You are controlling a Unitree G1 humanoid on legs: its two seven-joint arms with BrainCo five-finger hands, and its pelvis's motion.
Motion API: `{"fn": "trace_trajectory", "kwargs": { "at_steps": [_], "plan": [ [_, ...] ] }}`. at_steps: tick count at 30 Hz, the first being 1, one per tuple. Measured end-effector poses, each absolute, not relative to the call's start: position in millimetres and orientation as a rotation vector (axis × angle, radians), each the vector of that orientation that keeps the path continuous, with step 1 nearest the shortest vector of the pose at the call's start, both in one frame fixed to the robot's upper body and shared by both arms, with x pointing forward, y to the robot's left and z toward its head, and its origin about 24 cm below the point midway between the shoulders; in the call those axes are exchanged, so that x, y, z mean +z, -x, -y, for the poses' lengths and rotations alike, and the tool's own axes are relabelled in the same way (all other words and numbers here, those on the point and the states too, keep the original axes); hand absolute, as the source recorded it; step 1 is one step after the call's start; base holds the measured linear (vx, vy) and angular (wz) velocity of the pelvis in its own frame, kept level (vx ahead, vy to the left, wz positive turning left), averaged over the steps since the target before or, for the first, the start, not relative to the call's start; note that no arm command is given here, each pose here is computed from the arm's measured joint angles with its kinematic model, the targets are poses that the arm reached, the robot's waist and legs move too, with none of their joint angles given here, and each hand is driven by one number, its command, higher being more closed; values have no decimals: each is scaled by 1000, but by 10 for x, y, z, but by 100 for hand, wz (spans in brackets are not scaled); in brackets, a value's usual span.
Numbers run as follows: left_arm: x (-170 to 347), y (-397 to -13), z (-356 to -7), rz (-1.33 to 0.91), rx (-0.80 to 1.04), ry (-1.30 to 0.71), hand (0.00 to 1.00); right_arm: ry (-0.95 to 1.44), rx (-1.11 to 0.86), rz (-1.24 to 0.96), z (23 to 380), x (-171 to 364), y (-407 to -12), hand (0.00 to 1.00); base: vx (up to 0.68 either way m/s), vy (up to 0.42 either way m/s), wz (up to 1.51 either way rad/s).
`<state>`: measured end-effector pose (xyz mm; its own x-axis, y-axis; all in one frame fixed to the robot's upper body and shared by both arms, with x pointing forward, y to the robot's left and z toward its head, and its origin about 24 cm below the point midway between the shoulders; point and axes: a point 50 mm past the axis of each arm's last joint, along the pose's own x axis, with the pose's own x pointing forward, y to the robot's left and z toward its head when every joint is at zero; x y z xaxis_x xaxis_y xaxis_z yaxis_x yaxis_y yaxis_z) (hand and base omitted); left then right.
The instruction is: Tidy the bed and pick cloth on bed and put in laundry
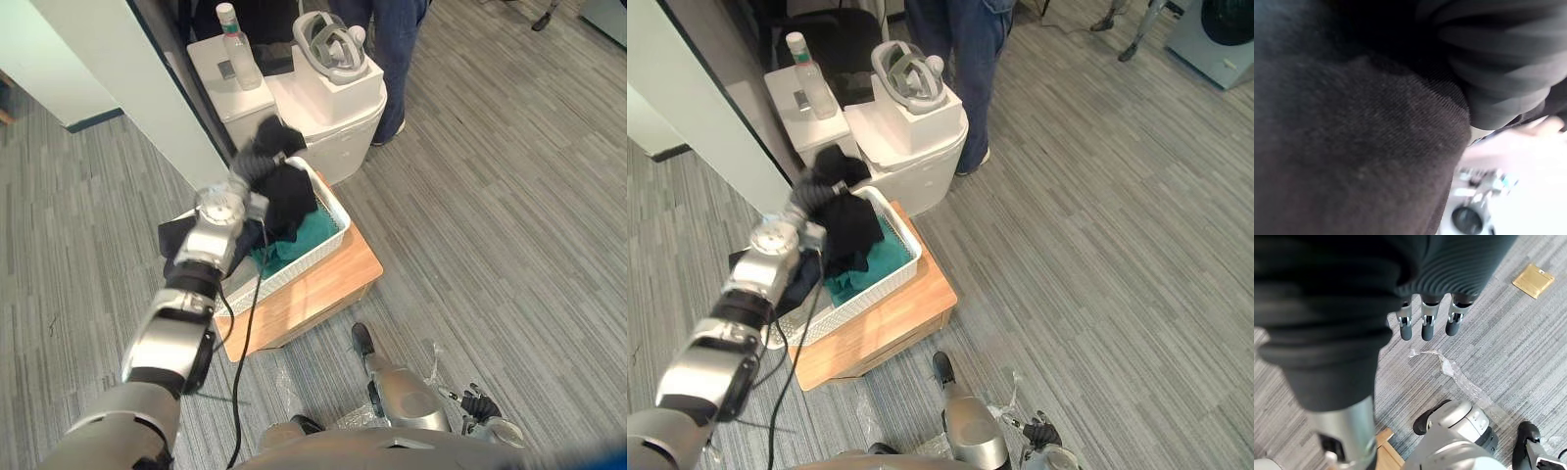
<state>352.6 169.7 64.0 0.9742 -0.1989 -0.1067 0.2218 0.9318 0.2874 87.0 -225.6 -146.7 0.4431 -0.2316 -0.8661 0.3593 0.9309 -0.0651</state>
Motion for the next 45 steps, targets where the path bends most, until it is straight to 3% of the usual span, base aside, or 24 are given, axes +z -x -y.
{"fn": "trace_trajectory", "kwargs": {
  "at_steps": [2, 7, 12, 18, 27, 28, 40, 45],
  "plan": [
    [288, -3327, -1546, -170, -261, -273, 100, -128, -363, -1043, 2242, -1466, -881, 0, -76, 45, -16],
    [93, -3227, -1526, -242, -217, -297, 100, -86, -312, -1020, 2171, -1451, -973, 0, -74, -1, -8],
    [363, -3425, -1572, -137, -54, -239, 100, -21, -259, -934, 2150, -1338, -1308, 0, -48, -15, 4],
    [823, -3742, -1866, -54, 176, -190, 100, 46, -172, -756, 2033, -1065, -1834, 0, -35, -16, 9],
    [1526, -3948, -2097, 104, 280, -163, 100, 56, -125, -692, 1915, -949, -1991, 0, 23, 14, 18],
    [1534, -3949, -2119, 98, 286, -167, 0, 51, -117, -693, 1896, -946, -2000, 0, 32, 31, 11],
    [1050, -3838, -2245, -135, 224, -159, 0, 33, -86, -710, 1860, -946, -2014, 0, 3, 4, 5],
    [1013, -3827, -2214, -128, 193, -152, 0, 30, -77, -710, 1857, -945, -2016, 0, 0, 0, 0]
  ]
}}
